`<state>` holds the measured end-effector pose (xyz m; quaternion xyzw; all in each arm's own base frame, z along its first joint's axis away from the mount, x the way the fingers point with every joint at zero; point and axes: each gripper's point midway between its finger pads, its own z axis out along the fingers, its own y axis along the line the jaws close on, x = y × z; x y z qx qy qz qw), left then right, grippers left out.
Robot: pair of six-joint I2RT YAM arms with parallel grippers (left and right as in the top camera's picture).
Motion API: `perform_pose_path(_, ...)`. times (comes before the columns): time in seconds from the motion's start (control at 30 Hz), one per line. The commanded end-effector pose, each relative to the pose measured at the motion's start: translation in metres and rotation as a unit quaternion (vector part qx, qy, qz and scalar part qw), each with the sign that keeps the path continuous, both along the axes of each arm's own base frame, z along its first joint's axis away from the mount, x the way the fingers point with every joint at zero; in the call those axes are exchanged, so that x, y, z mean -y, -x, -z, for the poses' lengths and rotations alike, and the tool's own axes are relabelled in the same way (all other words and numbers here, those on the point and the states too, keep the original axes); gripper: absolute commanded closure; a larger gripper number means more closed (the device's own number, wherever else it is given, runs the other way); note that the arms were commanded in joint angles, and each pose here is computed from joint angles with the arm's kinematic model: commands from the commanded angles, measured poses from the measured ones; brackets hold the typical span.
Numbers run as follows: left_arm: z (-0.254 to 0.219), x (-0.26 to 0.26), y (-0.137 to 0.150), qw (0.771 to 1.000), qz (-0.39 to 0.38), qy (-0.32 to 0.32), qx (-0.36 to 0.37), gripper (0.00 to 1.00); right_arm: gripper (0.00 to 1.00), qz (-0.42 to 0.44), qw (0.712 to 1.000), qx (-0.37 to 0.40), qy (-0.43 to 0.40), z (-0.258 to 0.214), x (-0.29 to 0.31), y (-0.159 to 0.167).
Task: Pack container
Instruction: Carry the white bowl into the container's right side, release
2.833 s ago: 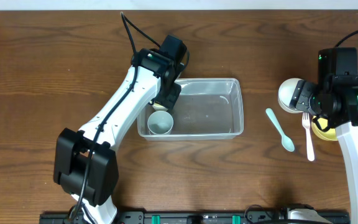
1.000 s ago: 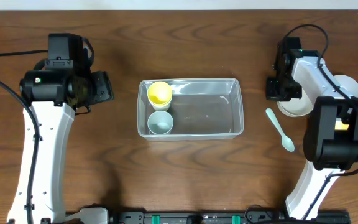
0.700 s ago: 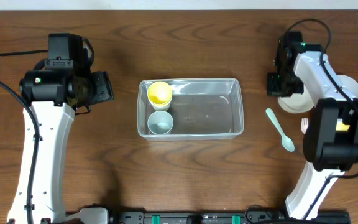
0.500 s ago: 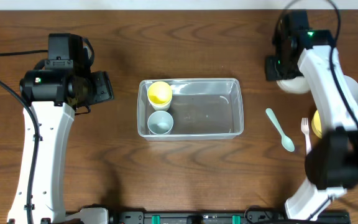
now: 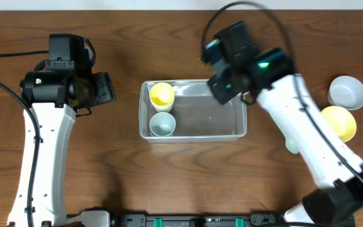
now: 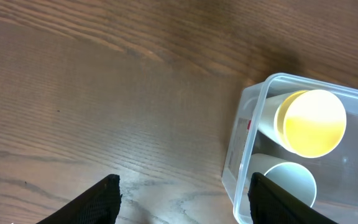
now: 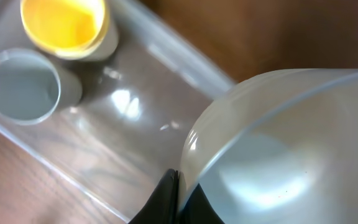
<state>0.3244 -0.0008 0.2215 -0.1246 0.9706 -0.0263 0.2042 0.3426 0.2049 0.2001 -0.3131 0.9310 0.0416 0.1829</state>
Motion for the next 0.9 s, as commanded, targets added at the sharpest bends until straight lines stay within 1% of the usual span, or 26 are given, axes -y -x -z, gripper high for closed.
perform_pose_path(0.0,0.002,0.001,0.001,1.000,-0.005,0.007,-0.004,0.34,0.98,-0.024,0.998,-0.039,0.040,0.038,-0.007,0.010)
perform_pose_path(0.23,0.002,0.001,0.001,1.000,-0.005,0.007,-0.004,0.33,0.97,-0.031,0.990,-0.108,0.084,0.096,-0.007,0.019)
perform_pose_path(0.5,0.002,0.001,0.001,1.000,-0.005,0.007,-0.004,0.33,0.94,-0.030,0.984,-0.142,0.105,0.131,-0.007,0.017)
perform_pose_path(0.53,0.002,0.001,0.001,1.000,-0.005,0.007,-0.004,0.34,0.86,-0.030,0.983,-0.144,0.108,0.134,-0.006,0.017)
perform_pose_path(0.57,0.002,0.001,0.001,1.000,-0.005,0.007,-0.004,0.33,0.83,-0.030,0.983,-0.145,0.111,0.137,-0.006,0.017)
perform_pose_path(0.6,0.002,0.001,0.001,1.000,-0.005,0.007,-0.004,0.34,0.75,-0.031,0.982,-0.145,0.114,0.138,-0.005,0.016)
perform_pose_path(0.67,0.002,0.001,0.001,1.000,-0.005,0.007,-0.004,0.33,0.68,-0.038,0.982,-0.143,0.116,0.138,-0.004,0.015)
perform_pose_path(0.73,0.002,0.001,0.001,1.000,-0.005,0.007,-0.004,0.33,0.56,-0.043,0.984,-0.134,0.112,0.134,-0.005,0.012)
perform_pose_path(0.8,0.002,0.001,0.001,1.000,-0.005,0.007,-0.004,0.33,0.53,-0.035,0.986,-0.119,0.108,0.126,-0.004,0.005)
perform_pose_path(0.87,0.002,0.001,0.001,1.000,-0.005,0.007,-0.004,0.33,0.53,-0.011,0.989,-0.100,0.106,0.112,0.002,-0.003)
